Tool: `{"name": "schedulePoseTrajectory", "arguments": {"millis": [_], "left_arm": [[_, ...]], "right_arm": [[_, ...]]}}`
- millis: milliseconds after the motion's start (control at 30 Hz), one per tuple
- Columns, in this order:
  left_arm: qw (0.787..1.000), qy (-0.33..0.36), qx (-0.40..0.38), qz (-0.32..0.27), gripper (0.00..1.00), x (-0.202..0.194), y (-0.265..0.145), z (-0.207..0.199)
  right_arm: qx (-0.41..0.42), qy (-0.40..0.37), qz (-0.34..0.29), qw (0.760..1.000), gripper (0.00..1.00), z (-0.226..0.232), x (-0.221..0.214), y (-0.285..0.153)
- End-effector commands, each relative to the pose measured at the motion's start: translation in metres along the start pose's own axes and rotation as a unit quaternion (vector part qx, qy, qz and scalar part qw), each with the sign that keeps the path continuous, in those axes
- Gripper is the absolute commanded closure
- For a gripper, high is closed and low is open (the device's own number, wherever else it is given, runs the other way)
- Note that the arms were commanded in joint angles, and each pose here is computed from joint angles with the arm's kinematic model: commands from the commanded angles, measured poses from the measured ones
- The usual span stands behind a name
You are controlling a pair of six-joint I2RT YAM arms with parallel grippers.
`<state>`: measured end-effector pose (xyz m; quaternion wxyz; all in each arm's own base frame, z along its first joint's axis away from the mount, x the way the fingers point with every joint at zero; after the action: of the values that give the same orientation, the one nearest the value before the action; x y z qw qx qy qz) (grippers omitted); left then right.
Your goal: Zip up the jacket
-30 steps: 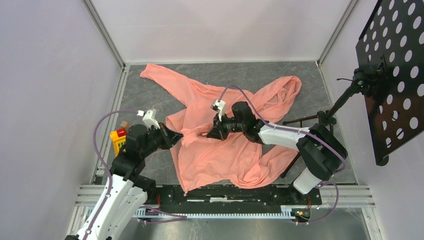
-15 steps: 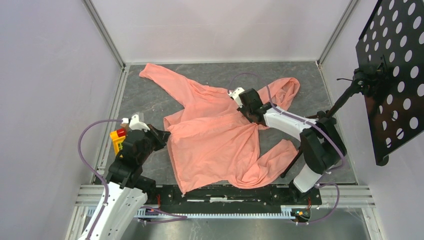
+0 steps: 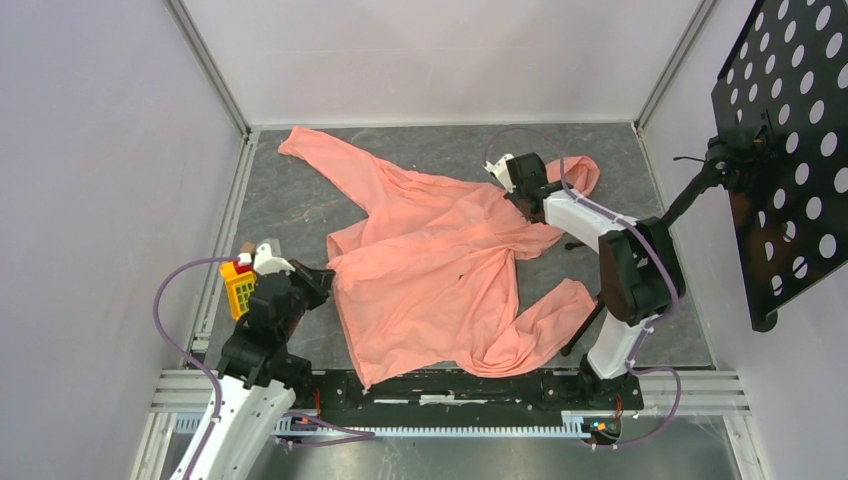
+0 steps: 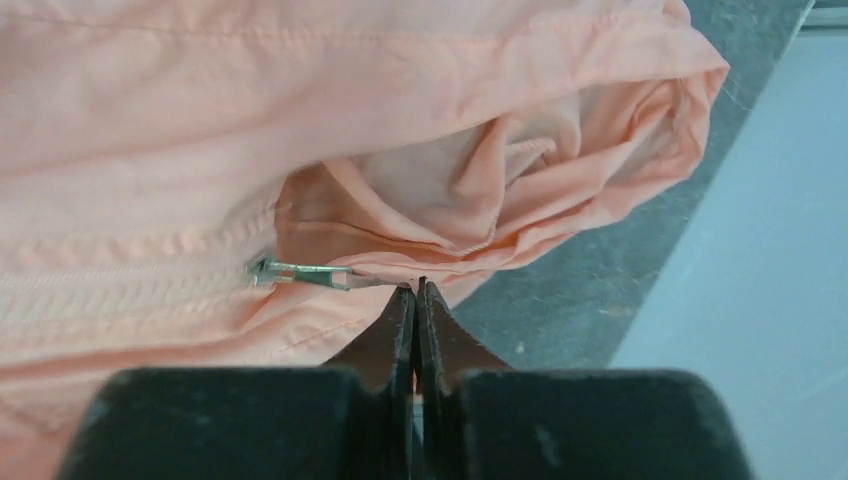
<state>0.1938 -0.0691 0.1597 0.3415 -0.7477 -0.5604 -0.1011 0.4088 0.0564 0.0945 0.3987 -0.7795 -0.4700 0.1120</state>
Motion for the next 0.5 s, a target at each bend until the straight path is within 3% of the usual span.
{"name": "schedulePoseTrajectory", "arguments": {"millis": [0, 33, 100, 133, 200, 300, 467], "left_arm": [[0.999, -0.028, -0.014, -0.042, 0.98, 0.016, 0.000, -0.009], [0.998, -0.033, -0.015, -0.044, 0.92, 0.017, 0.000, -0.011], [0.998, -0.042, -0.018, -0.044, 0.69, 0.019, -0.001, -0.015], [0.998, -0.043, -0.024, -0.042, 0.58, 0.021, -0.003, -0.020], [0.998, -0.035, -0.039, -0.034, 0.48, 0.024, -0.010, -0.033], [0.997, -0.024, -0.077, -0.021, 0.36, 0.033, -0.026, -0.060], [0.984, 0.003, -0.174, -0.033, 0.10, 0.060, -0.066, -0.117]], "right_arm": [[0.027, 0.057, -0.102, 0.993, 0.88, -0.011, 0.037, -0.037], [0.036, 0.077, -0.116, 0.990, 0.75, -0.008, 0.039, -0.045], [0.062, 0.116, -0.162, 0.978, 0.18, -0.002, 0.047, -0.072], [0.089, 0.117, -0.190, 0.971, 0.02, 0.007, 0.053, -0.085], [0.160, 0.101, -0.259, 0.947, 0.02, 0.030, 0.065, -0.122], [0.196, 0.119, -0.339, 0.912, 0.02, 0.042, 0.069, -0.179], [0.264, 0.159, -0.496, 0.812, 0.02, 0.048, 0.059, -0.279]]}}
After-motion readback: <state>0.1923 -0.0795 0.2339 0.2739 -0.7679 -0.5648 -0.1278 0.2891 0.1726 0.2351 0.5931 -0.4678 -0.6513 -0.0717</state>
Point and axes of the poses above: each gripper's point midway between its finger pads, its own y axis out along the fingers, its own z axis along the line the jaws close on, x = y × z, the point moved 2 cm from there along -y, back along the fingers, and after that the axes turned 13 degrees about -y, right-handed, at the moved point
